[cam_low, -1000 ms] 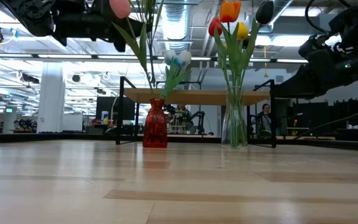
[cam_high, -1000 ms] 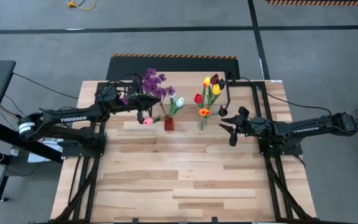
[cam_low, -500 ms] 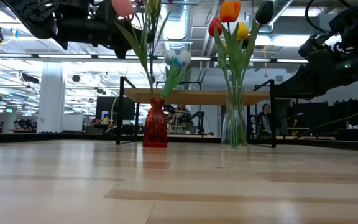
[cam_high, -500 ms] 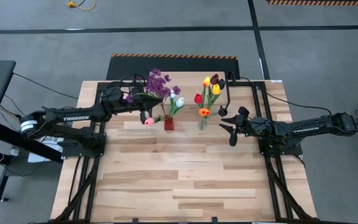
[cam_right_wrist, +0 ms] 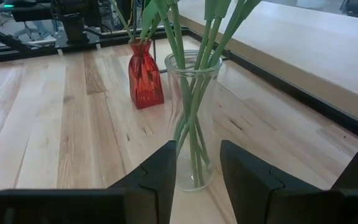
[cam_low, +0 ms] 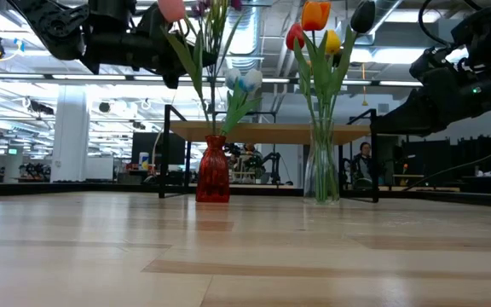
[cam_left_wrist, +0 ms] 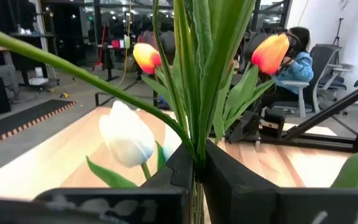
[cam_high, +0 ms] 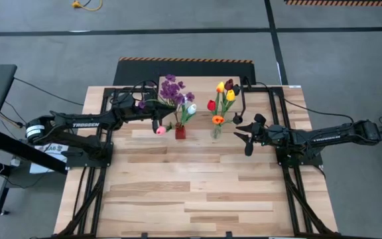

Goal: Pick and place flowers into a vace then onto a shelf
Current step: Put the violet flowers into the red vase

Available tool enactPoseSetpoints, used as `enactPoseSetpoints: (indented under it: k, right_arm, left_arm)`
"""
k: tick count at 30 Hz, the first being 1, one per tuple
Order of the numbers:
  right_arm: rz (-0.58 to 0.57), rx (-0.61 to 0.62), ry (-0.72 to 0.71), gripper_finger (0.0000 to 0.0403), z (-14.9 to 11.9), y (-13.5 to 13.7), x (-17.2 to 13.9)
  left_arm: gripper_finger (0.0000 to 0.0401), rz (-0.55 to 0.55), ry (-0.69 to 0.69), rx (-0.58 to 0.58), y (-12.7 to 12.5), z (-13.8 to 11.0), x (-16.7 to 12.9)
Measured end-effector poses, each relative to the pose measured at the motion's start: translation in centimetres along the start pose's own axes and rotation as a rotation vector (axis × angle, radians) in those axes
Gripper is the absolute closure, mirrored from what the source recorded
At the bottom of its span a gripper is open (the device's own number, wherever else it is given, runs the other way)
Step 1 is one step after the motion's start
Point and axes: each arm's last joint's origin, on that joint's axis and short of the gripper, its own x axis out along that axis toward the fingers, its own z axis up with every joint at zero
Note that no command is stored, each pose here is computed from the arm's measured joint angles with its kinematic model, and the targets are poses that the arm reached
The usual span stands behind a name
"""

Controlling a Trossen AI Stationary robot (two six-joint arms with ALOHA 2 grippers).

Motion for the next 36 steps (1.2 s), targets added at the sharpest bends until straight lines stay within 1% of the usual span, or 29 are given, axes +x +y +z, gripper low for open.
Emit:
enactPoseSetpoints:
  k: [8, 11, 17, 21, 31, 36]
  right_arm:
    - [0.000, 0.000, 0.001, 0.0285, 0.0, 0.0, 0.0]
    - [0.000, 0.000, 0.002, 0.0285, 0.0, 0.0, 0.0]
    - [0.000, 0.000, 0.002, 0.0285, 0.0, 0.0, 0.0]
    - [0.003, 0.003, 0.004, 0.0285, 0.0, 0.0, 0.0]
    - [0.001, 0.016, 0.030, 0.0285, -0.3, 0.0, 0.0]
    - [0.000, 0.017, 0.029, 0.0285, -0.3, 0.0, 0.0]
  left_arm:
    - [0.0393, 0.002, 0.027, -0.009, 0.0, -0.3, 0.0]
    - [0.0383, 0.004, 0.027, -0.014, 0.0, -0.3, 0.0]
    - [0.0359, 0.048, 0.026, -0.075, 0.2, -0.3, 0.0]
    - [0.0333, 0.042, 0.066, -0.101, 0.1, -0.1, 0.0]
    - [0.0245, 0.073, 0.187, -0.116, 0.1, 1.3, 0.0]
    - [0.0217, 0.082, 0.261, -0.128, 0.0, 1.6, -0.3]
